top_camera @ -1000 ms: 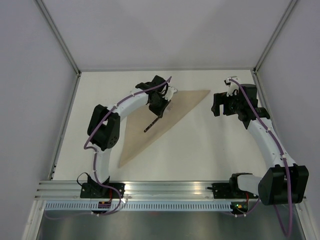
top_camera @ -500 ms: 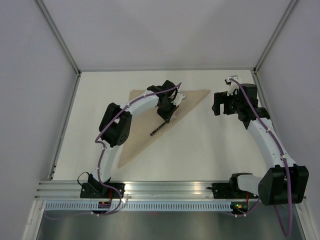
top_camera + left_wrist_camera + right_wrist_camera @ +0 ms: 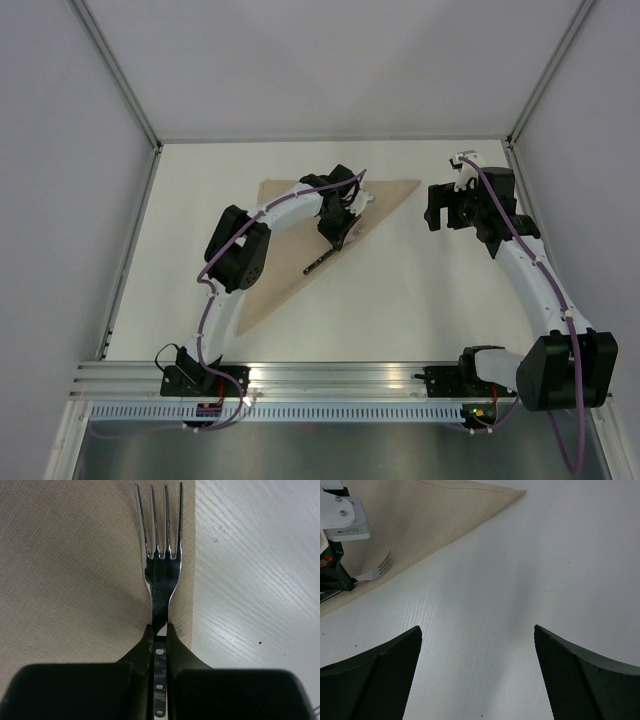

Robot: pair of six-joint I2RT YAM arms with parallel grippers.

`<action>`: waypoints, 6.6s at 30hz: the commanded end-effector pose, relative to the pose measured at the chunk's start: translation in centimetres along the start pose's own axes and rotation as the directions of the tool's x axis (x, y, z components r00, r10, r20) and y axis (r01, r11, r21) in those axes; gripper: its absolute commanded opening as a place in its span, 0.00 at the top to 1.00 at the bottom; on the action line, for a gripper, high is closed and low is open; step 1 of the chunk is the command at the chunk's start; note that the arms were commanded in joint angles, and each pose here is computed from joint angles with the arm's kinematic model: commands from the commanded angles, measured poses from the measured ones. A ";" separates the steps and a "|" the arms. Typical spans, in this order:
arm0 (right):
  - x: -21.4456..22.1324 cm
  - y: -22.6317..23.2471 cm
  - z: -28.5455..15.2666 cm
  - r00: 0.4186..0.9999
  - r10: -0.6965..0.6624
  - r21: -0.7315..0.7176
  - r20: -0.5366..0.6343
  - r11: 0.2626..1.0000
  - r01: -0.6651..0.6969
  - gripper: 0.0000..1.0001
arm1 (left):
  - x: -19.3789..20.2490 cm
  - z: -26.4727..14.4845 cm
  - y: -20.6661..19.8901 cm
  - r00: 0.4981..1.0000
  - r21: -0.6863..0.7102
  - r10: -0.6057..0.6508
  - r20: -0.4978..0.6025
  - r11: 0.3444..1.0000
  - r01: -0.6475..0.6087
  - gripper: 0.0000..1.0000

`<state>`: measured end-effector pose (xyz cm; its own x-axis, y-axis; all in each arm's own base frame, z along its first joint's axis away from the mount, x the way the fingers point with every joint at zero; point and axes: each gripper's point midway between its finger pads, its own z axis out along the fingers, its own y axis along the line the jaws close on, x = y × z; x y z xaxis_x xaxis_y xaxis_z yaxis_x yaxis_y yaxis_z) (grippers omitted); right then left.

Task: Fold the napkin, place the utensils inside, and roll it up
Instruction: Place the fork on the napkin, then fold the napkin at the center of the board.

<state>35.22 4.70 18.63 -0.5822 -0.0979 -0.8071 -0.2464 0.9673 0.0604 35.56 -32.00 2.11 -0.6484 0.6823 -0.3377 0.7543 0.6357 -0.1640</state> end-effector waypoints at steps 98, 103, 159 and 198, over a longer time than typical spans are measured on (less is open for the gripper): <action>17.8 51.9 3.6 0.559 -0.755 -0.454 0.344 0.387 0.803 0.81 | 13.9 -44.3 -2.9 0.312 0.018 -0.296 0.903 0.750 0.661 0.40; 15.4 52.0 2.8 0.581 -0.730 -0.434 0.359 0.421 0.796 0.82 | 13.6 -44.2 -2.9 0.314 0.016 -0.292 0.903 0.755 0.656 0.39; 2.4 16.8 15.0 0.925 -0.371 -0.131 -0.081 0.924 0.359 0.99 | 4.0 -34.4 -2.2 0.493 0.073 -0.363 0.791 0.855 0.513 0.40; -2.9 -2.0 21.9 0.911 0.280 -0.070 -0.303 0.947 -0.315 0.38 | 3.2 -29.9 -2.0 0.550 0.093 -0.389 0.739 0.868 0.489 0.39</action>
<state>55.44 7.62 9.57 -0.7545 -0.0024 -0.6563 -0.1878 0.9590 0.2123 28.70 -19.67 28.17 -0.6046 -0.1506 -0.7821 0.2995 0.8669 -0.3985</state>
